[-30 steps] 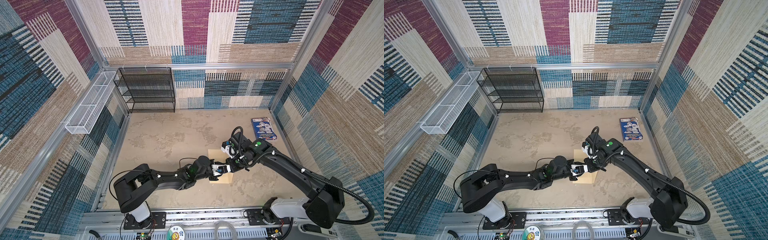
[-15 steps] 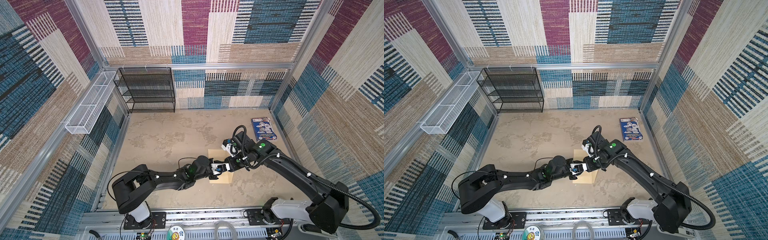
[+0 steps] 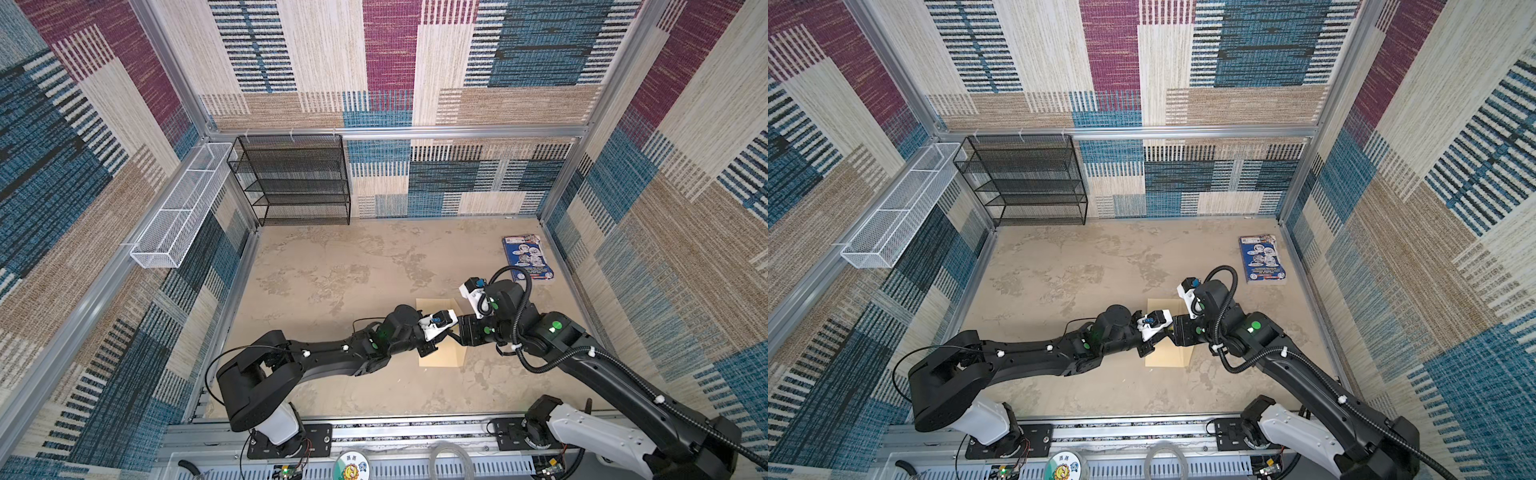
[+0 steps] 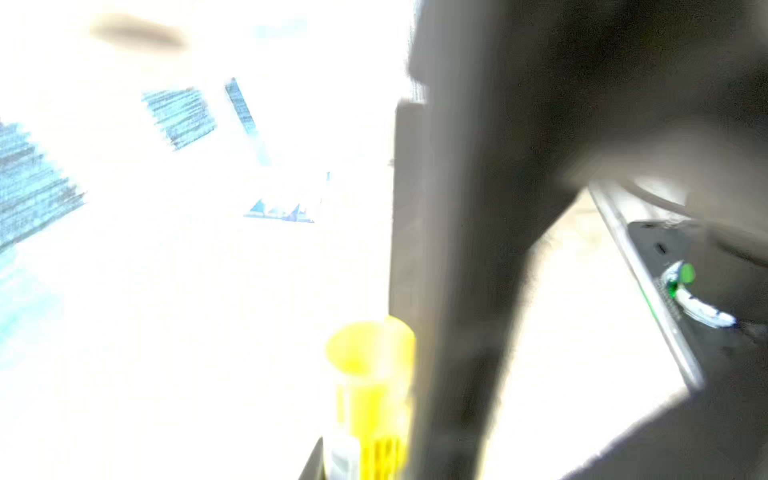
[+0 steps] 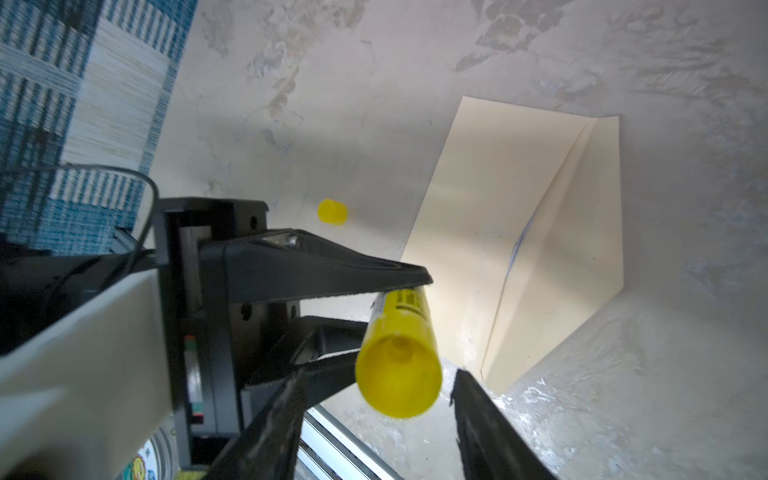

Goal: Place the letter into the envelope and seal it

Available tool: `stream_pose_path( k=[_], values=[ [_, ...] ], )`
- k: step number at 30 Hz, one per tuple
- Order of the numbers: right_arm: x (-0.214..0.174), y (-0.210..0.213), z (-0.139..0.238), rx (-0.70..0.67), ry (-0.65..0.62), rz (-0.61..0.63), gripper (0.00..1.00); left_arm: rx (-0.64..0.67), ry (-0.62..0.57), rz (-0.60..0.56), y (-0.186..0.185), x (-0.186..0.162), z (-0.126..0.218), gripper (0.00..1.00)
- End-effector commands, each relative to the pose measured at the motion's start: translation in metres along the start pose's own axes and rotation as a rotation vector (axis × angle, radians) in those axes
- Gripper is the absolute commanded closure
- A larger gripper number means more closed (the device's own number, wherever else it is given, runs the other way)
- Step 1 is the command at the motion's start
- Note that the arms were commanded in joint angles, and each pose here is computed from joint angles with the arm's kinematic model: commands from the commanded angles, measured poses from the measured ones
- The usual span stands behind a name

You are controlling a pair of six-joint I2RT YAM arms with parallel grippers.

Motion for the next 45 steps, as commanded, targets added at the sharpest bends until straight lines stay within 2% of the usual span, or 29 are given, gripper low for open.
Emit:
stream_pose_path(
  k=[1,9,14,27,30,32,37,40,41,42,43,45],
  values=[
    [0.021,0.011,0.004,0.083,-0.171,-0.017,0.43,-0.016,0.032,0.106,-0.002,-0.002,0.000,1.00],
    [0.012,0.005,-0.007,0.078,-0.162,-0.062,0.49,-0.023,-0.004,0.150,-0.003,0.004,0.001,1.00],
    [0.008,-0.002,-0.011,0.028,-0.161,-0.097,0.53,-0.028,-0.025,0.161,-0.003,0.006,0.003,1.00],
    [0.005,-0.010,-0.021,0.005,-0.203,-0.150,0.53,-0.046,-0.040,0.184,-0.005,0.008,0.002,1.00],
    [0.002,-0.011,-0.024,0.010,-0.204,-0.162,0.60,-0.050,-0.045,0.188,-0.006,0.009,0.001,1.00],
    [0.001,-0.011,-0.024,0.017,-0.206,-0.171,0.69,-0.051,-0.046,0.189,-0.006,0.009,0.001,1.00],
    [-0.003,-0.009,-0.026,0.052,-0.194,-0.196,0.83,-0.047,-0.049,0.198,-0.005,0.009,-0.003,1.00],
    [-0.005,-0.008,-0.026,0.061,-0.190,-0.210,0.89,-0.041,-0.059,0.208,-0.005,0.009,-0.005,1.00],
    [-0.005,-0.009,-0.025,0.057,-0.192,-0.214,0.91,-0.042,-0.058,0.213,-0.005,0.008,-0.006,0.99],
    [-0.005,-0.009,-0.026,0.049,-0.193,-0.215,0.93,-0.040,-0.056,0.220,-0.005,0.007,-0.006,0.86],
    [-0.004,-0.011,-0.025,0.030,-0.196,-0.214,0.93,-0.029,-0.071,0.229,-0.004,0.008,-0.006,0.66],
    [-0.002,-0.018,-0.024,-0.042,-0.201,-0.216,0.96,0.003,-0.094,0.243,0.000,0.009,-0.003,0.47]
  ],
)
Point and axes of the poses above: each gripper's point midway between its finger pads, its own z axis back along the fingers, its own y axis along the line the jaws close on, x = y × z, the point moved 7 cm from there along z, back along the fingers, and after that the axes turned 14 degrees about z, right-handed, at the moved point
